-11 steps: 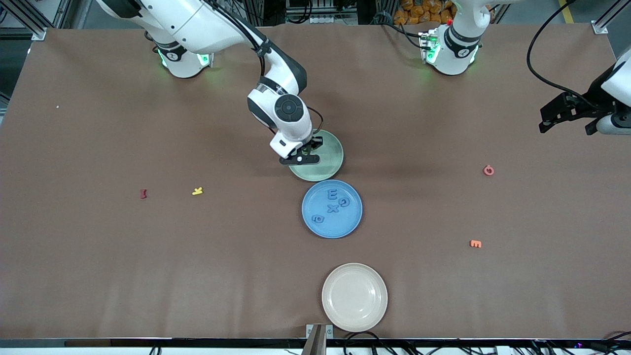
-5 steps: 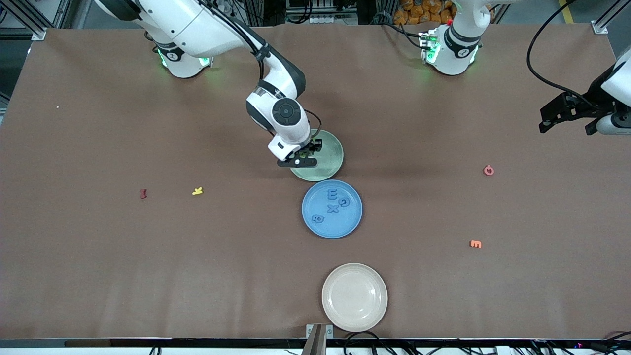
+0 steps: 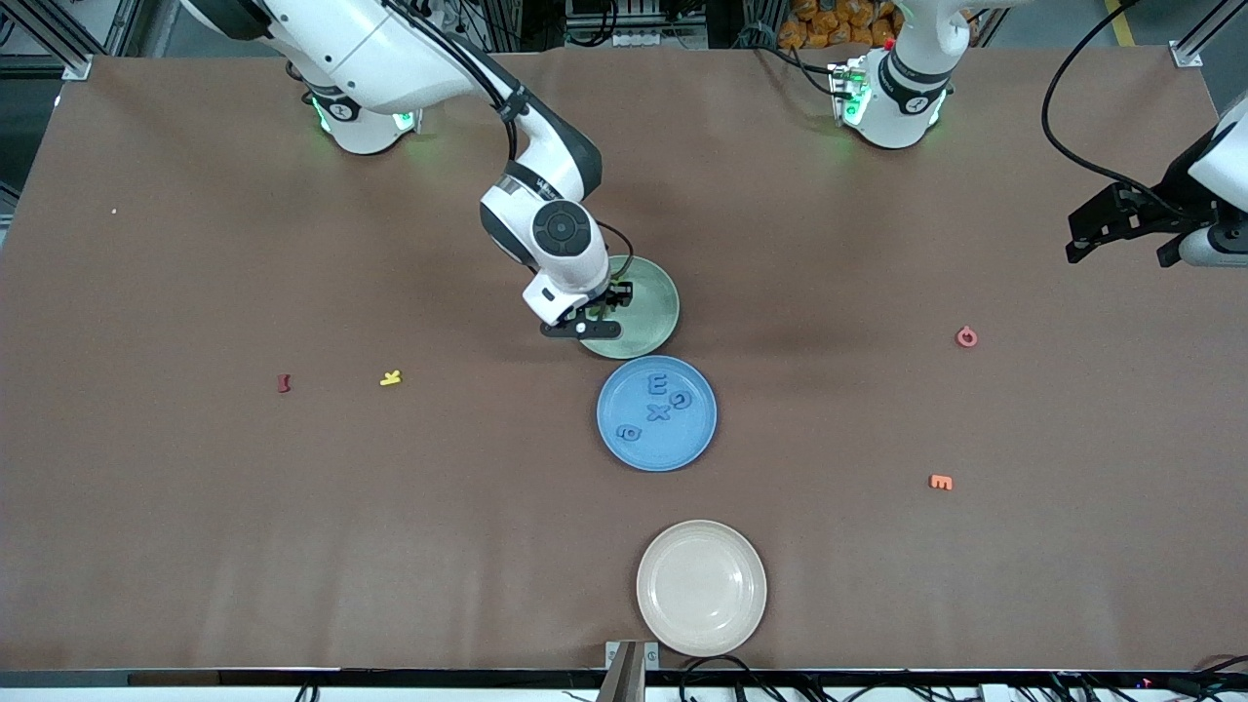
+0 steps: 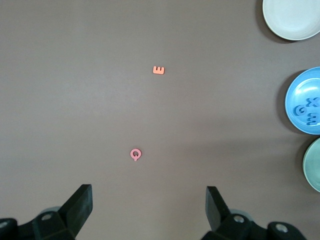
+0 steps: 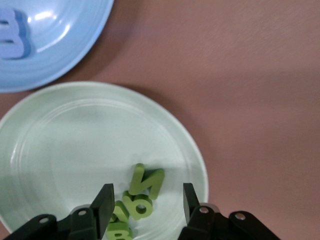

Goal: Sort letters by color into matching plates

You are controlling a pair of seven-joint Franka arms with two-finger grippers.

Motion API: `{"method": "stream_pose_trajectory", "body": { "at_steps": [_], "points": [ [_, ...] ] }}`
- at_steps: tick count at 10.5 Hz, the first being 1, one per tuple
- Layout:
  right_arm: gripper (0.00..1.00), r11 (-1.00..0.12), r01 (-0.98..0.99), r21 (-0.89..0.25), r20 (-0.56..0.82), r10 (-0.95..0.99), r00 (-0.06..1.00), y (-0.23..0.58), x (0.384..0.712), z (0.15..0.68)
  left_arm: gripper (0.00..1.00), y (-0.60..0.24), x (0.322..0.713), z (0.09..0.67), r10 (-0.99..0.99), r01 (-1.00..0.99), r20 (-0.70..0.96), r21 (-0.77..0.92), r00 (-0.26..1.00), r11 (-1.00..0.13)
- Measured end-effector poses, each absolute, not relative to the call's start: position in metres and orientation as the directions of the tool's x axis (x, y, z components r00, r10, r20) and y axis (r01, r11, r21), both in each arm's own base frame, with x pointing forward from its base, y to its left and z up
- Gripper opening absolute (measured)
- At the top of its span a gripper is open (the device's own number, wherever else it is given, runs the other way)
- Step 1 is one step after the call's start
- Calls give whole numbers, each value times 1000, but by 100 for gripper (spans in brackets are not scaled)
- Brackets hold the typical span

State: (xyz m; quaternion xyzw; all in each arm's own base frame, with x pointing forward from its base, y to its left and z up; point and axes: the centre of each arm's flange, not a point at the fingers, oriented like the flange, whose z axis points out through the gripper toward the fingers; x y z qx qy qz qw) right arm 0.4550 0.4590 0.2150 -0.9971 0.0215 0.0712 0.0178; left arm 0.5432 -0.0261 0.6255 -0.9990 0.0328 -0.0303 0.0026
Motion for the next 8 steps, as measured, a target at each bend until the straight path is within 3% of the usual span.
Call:
{"method": "stream_pose_trajectory", "body": {
  "at_steps": [4, 8],
  "points": [
    [66, -995, -88, -48, -118, -82, 990, 439, 484, 268, 100, -26, 543, 625, -66, -66, 60, -7, 996, -998],
    [77, -991, -126, -44, -140, -118, 983, 405, 502, 323, 100, -26, 543, 625, -66, -65, 60, -7, 996, -998]
  ]
}}
